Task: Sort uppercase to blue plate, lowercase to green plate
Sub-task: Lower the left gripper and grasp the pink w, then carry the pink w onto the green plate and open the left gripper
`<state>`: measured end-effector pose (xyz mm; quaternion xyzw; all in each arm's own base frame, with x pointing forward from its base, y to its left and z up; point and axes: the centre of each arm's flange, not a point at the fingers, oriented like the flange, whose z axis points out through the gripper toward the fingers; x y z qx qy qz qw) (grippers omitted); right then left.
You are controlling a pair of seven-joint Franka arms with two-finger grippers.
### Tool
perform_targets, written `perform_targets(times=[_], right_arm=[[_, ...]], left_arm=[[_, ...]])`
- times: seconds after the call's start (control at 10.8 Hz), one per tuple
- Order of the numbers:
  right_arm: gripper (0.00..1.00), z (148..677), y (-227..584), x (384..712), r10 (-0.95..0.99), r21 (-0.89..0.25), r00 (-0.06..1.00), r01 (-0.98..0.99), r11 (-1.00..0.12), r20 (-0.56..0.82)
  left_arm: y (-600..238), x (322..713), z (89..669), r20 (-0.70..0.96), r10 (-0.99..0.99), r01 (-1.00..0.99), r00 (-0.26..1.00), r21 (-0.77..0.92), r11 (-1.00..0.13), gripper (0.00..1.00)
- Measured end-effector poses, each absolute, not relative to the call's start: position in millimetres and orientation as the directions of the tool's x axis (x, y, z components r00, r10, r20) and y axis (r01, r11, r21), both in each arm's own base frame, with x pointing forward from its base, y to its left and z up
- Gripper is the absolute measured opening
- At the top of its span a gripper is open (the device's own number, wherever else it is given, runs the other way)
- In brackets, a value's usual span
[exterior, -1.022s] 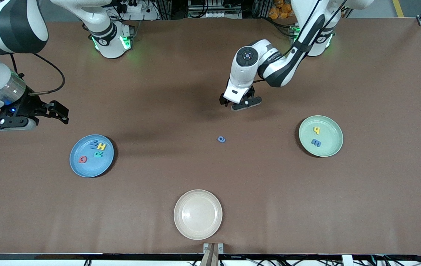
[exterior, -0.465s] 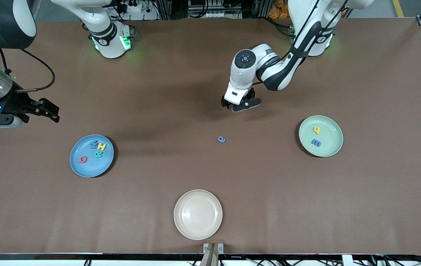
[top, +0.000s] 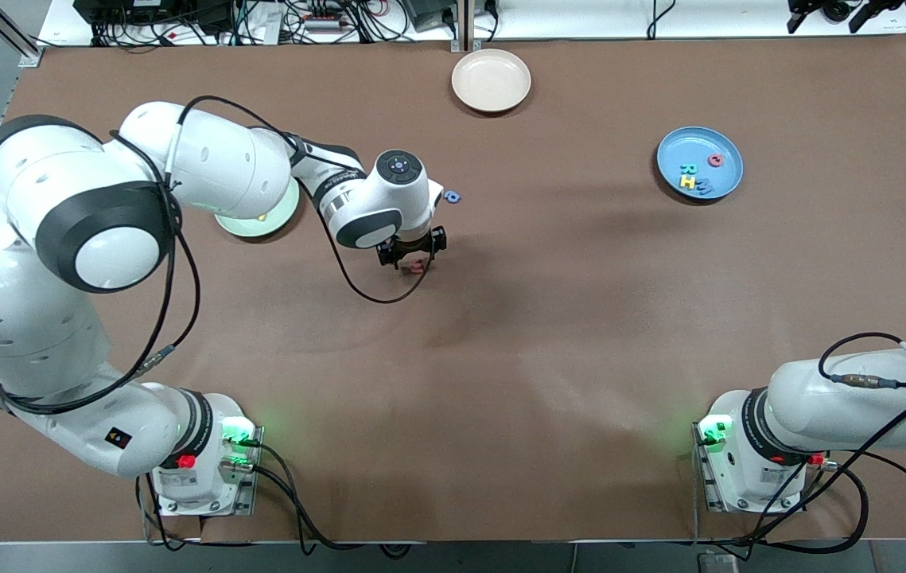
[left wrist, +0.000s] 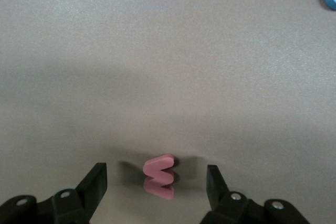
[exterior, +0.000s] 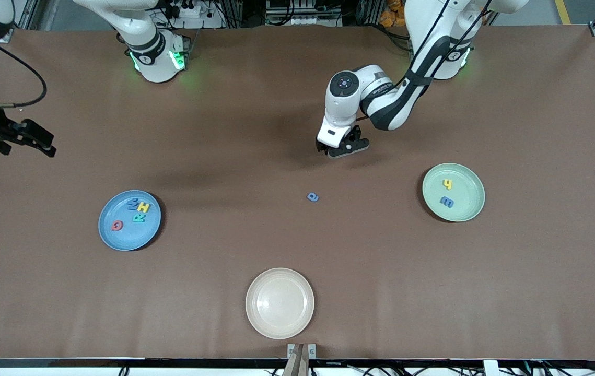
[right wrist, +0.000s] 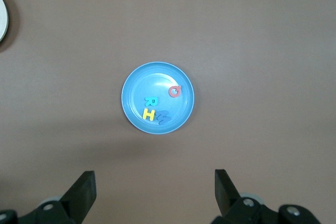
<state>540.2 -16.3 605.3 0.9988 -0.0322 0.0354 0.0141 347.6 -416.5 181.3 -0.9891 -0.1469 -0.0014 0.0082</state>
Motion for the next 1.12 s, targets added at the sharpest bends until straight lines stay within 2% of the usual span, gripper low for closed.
perform_targets(times=[0.19,0.46,0.74,0.93,1.02,1.12], right_arm=[[1.0,618,-17,532,-0.067,0.025,0.995,-0.069,-0.997,0.072],[1.0,645,-16,530,-0.079,-0.026,0.992,-0.077,-0.997,0.095],[1.0,648,-19,530,-0.088,-0.037,0.991,-0.084,-0.996,0.097],[1.0,645,-19,532,-0.088,-0.038,0.992,-0.084,-0.996,0.092],[1.0,645,-19,532,-0.088,-0.038,0.992,-0.084,-0.996,0.091],[1.0,645,-19,532,-0.087,-0.039,0.992,-0.084,-0.996,0.09]], left_arm=[[-418,347,180,0.01,0.301,0.301,0.953,-0.007,-0.953,0.67],[-418,346,176,0.014,0.297,0.297,0.955,-0.007,-0.955,0.59],[-418,344,173,0.034,0.295,0.296,0.955,-0.009,-0.955,0.57],[-419,344,172,0.036,0.293,0.293,0.955,-0.004,-0.956,0.5],[-420,344,172,0.038,0.291,0.291,0.956,0.001,-0.957,0.41],[-420,344,173,0.038,0.291,0.291,0.956,0.002,-0.957,0.38]])
